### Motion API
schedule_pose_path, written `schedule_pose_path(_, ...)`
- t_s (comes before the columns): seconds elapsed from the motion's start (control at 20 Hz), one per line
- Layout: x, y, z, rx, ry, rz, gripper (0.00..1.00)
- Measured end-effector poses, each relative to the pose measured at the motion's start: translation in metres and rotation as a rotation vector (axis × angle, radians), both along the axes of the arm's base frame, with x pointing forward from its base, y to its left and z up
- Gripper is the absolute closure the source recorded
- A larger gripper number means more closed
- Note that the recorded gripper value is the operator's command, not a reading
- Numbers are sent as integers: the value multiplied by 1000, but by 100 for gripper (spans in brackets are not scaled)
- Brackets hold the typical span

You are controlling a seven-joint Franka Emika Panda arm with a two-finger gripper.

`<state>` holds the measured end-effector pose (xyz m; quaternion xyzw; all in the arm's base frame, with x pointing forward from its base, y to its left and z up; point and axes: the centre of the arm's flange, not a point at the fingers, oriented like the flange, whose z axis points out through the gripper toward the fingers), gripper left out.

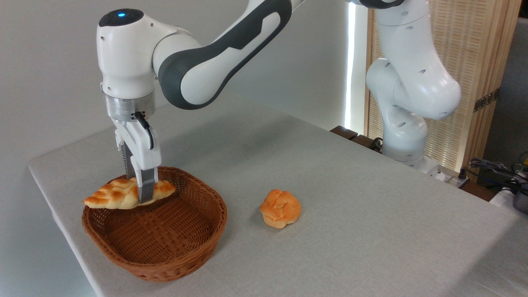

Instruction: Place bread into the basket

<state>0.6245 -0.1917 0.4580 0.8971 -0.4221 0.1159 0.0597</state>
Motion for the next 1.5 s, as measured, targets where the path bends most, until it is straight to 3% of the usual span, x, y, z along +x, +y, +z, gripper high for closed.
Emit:
schedule_pose_path(0.4,0,1,5,-2,-9,2,0)
schedule_pose_path(0.6,-2,29,36,4,-15,35,0)
schedule_pose_path(0.75,-21,86,90,21,23,96,0)
schedule_pose_path(0.85,-41,117,119,58,50,126,0)
schedule_pose_path(1.0,-60,141,135,144,92,138,0)
schedule_pose_path(1.15,-66,136,131,186,128,118,0)
schedule_pose_path(1.4,-66,144,140,187,131,133,0)
schedule_pose_path(1.5,-65,156,143,165,135,157,0)
